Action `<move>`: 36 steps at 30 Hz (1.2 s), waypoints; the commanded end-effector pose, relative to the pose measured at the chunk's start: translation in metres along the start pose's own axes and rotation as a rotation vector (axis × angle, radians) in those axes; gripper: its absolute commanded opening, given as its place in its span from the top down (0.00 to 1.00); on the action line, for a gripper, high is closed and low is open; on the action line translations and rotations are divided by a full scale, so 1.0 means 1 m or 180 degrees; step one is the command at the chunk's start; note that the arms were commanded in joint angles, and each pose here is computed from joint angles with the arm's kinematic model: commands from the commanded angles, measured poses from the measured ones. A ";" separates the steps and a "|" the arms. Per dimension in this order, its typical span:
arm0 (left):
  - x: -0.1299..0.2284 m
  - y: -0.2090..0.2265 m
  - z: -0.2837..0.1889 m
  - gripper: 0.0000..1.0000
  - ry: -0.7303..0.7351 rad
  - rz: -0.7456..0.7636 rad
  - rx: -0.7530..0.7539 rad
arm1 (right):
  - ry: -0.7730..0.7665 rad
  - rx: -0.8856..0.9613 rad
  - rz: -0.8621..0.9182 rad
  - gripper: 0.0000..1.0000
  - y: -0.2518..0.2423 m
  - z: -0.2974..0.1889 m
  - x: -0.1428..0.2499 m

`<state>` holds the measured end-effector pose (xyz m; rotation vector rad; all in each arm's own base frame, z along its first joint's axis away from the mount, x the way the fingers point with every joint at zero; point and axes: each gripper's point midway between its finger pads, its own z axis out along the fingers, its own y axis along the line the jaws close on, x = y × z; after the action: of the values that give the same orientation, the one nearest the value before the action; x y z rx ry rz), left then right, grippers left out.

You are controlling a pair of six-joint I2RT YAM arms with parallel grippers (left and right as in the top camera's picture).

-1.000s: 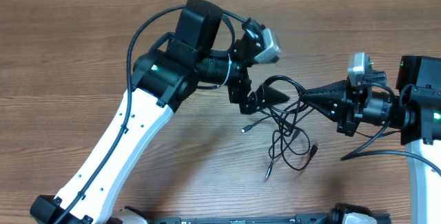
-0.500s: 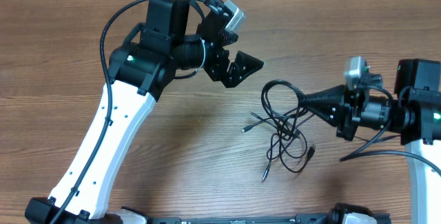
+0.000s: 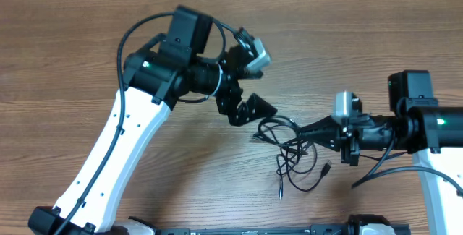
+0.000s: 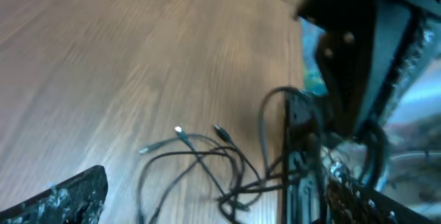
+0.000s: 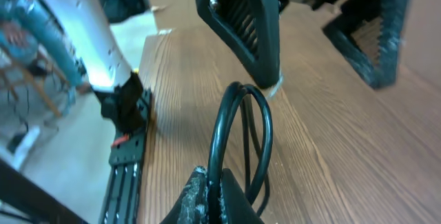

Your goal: Untangle cables

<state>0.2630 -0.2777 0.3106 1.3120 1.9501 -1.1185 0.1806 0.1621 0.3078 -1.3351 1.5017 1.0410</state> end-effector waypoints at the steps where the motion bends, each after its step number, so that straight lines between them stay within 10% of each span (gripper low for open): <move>1: -0.001 -0.025 0.000 0.00 0.0029 0.0504 0.0189 | 0.0000 -0.0013 -0.0437 0.96 0.005 0.001 -0.010; 19: 0.021 -0.063 0.027 0.00 0.0392 0.1028 0.0518 | 0.0058 -0.0018 -0.0378 0.96 0.006 0.001 -0.006; 36: 0.039 -0.060 0.034 0.04 0.0701 -0.0113 0.0537 | 0.0054 0.0008 -0.0456 0.96 0.003 0.001 -0.007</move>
<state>0.1950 -0.2965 0.2845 1.6185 1.9614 -1.1578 0.1804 0.1636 0.3027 -1.4175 1.4496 0.9716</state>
